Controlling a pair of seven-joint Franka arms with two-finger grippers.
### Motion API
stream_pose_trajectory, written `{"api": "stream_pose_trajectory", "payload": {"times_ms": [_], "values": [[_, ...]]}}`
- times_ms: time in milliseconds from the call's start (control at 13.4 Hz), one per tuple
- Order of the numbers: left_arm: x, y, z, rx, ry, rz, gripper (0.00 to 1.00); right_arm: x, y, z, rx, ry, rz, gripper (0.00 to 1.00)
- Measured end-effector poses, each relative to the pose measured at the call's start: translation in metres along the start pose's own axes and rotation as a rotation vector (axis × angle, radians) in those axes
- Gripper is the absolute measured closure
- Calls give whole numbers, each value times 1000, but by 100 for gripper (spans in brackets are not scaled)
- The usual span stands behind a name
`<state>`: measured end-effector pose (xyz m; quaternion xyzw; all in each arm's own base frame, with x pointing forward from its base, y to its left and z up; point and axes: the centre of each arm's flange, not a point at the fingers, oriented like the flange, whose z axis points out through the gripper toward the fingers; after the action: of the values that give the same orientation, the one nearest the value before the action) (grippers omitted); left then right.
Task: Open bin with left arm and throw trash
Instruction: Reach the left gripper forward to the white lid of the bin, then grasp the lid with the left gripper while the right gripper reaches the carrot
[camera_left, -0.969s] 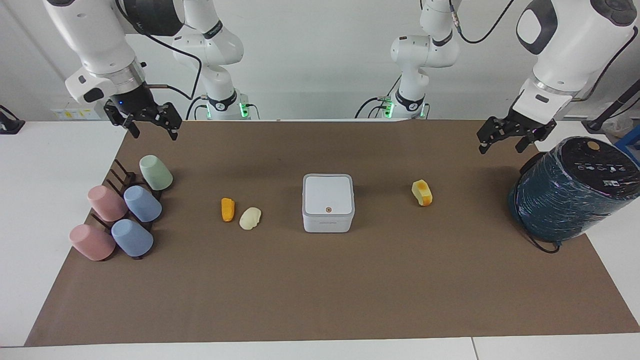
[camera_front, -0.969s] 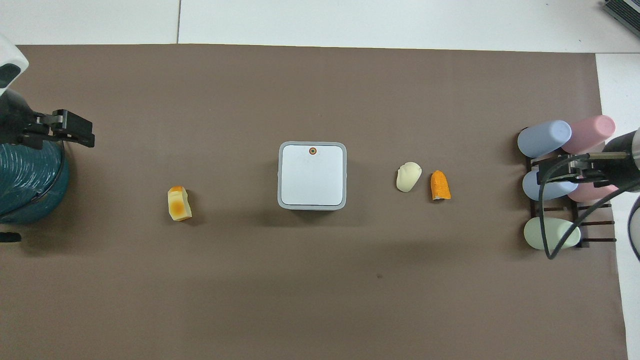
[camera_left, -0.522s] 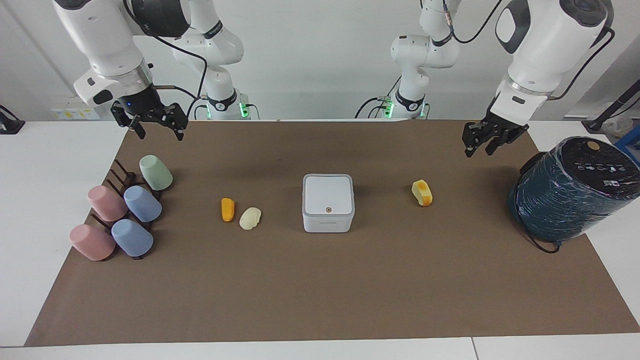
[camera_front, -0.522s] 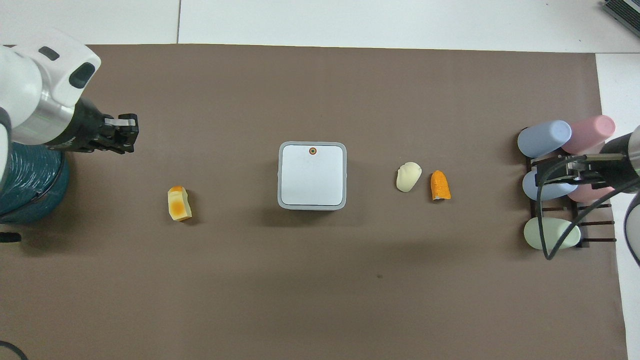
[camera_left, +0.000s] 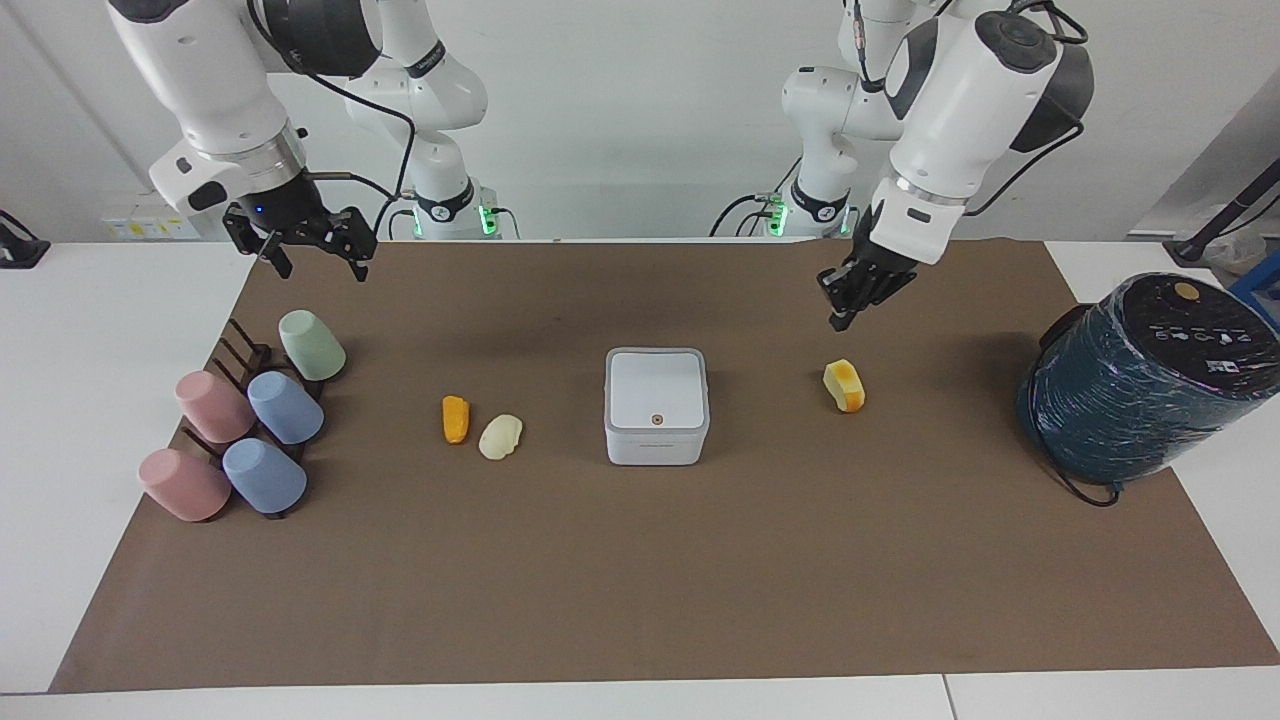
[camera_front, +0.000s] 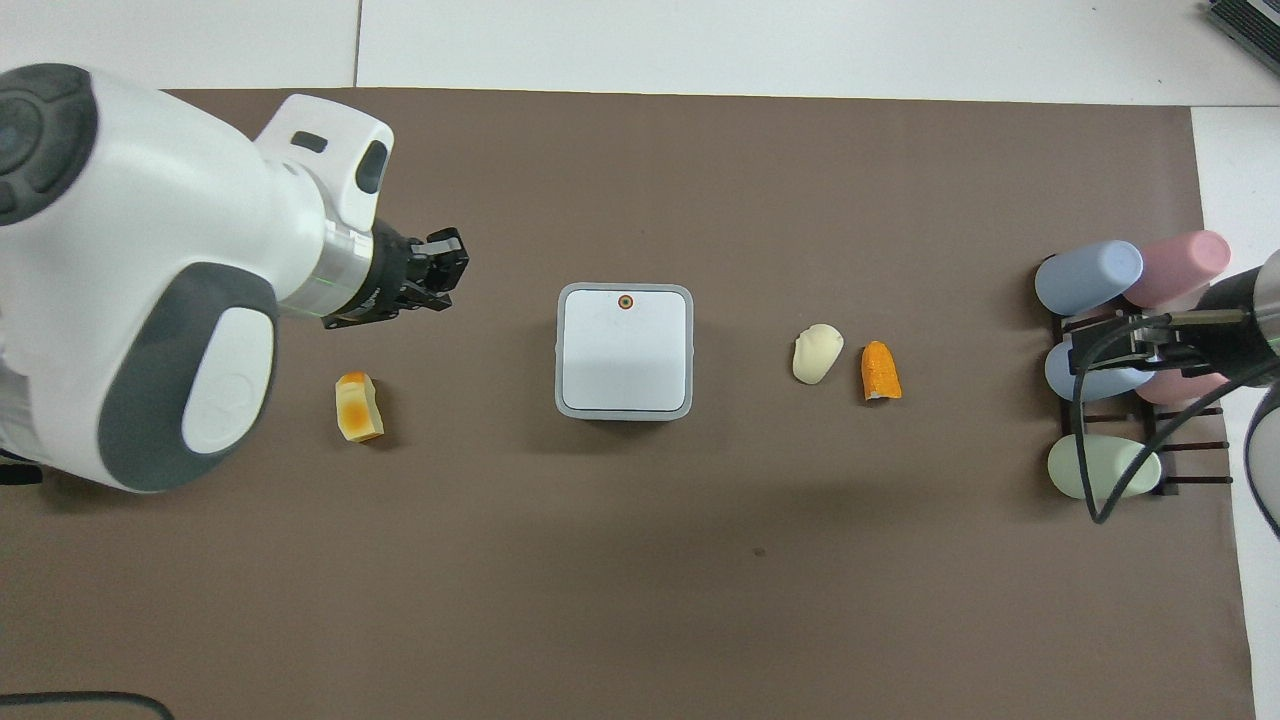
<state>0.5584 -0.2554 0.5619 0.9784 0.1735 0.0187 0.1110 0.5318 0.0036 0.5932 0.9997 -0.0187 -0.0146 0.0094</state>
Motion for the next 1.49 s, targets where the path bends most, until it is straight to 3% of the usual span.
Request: {"api": "stream_pose_trajectory", "payload": {"times_ms": [373, 671, 1192, 1490], "values": [[-21, 55, 53, -74, 20, -60, 99, 10, -2, 26, 4, 68, -6, 0], [-29, 71, 63, -132, 36, -62, 99, 35, -23, 74, 6, 130, -45, 0], [-53, 93, 132, -107, 25, -25, 99, 71, -79, 155, 7, 143, -131, 0], [-53, 97, 158, -104, 36, -24, 99, 55, -88, 230, -1, 97, -247, 0]]}}
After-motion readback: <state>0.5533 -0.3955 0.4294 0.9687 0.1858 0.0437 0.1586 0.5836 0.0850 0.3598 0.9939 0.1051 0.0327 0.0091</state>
